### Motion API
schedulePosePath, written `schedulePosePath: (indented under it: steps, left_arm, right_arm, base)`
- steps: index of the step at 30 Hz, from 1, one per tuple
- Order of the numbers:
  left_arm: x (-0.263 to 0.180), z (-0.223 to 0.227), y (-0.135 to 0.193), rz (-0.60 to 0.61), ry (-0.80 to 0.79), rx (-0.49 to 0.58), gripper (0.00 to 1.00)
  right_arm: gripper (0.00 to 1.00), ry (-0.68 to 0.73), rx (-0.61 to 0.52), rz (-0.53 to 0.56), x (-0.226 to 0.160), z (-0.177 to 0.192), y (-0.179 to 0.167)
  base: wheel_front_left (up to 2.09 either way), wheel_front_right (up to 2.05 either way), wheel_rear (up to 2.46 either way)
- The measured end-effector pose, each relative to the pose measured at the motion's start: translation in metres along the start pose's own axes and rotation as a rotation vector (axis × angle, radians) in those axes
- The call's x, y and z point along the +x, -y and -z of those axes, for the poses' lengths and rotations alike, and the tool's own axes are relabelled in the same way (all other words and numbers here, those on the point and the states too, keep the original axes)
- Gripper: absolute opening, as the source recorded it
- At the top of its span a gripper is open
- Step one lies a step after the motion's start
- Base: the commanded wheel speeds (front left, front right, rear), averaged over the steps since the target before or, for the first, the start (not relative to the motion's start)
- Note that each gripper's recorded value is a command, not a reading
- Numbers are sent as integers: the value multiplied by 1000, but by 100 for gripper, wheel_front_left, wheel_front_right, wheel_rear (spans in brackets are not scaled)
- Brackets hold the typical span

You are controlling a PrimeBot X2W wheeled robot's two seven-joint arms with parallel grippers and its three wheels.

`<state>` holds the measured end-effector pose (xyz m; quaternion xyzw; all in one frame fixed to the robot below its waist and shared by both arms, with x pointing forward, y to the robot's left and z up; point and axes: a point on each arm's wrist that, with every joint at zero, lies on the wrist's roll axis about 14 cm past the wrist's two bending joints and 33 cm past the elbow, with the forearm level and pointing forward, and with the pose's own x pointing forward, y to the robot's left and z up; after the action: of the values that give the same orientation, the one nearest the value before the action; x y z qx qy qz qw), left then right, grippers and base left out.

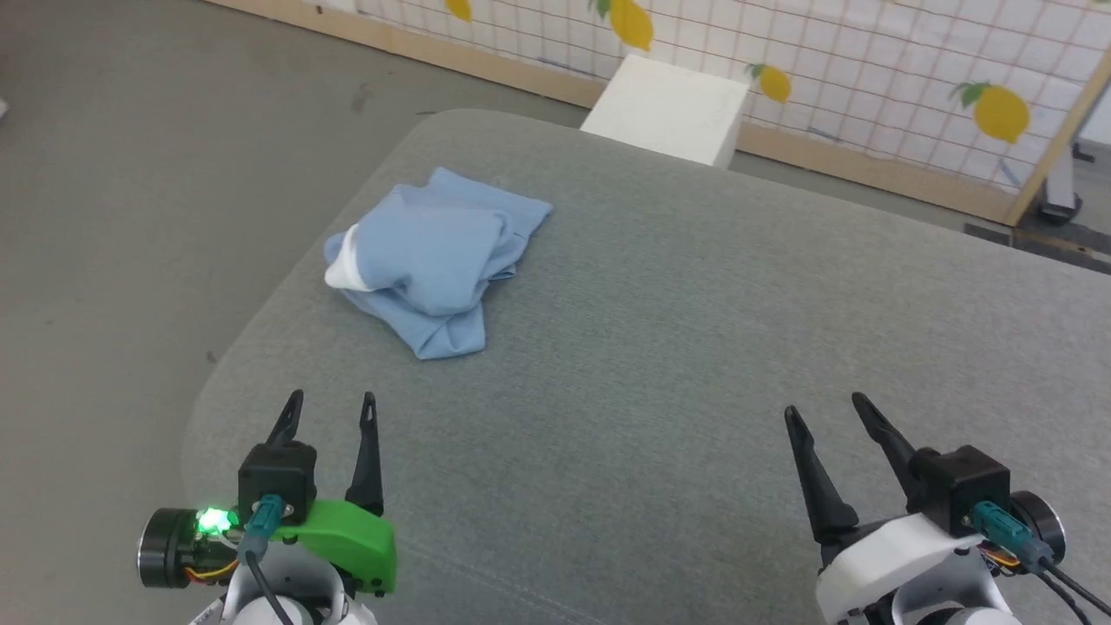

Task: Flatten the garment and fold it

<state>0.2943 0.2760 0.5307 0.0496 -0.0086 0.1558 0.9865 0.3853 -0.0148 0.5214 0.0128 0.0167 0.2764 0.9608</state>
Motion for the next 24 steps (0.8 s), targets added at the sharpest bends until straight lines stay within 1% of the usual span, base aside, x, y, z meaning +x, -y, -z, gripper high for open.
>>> schedulePosePath:
  steps: [5,12,24]
  left_arm:
    - [-7,0,-11,-35,6,7,100]
    - [-13,1,-23,-70,0,13,100]
    - [-10,4,-21,-74,-10,13,100]
  right_arm:
    - [100,-1,8,-50,6,0,-16]
    - [100,-2,23,-83,11,0,-26]
    - [100,-8,33,-68,12,3,-20]
  base:
    - [0,0,0]
    - [0,0,0]
    - [0,0,0]
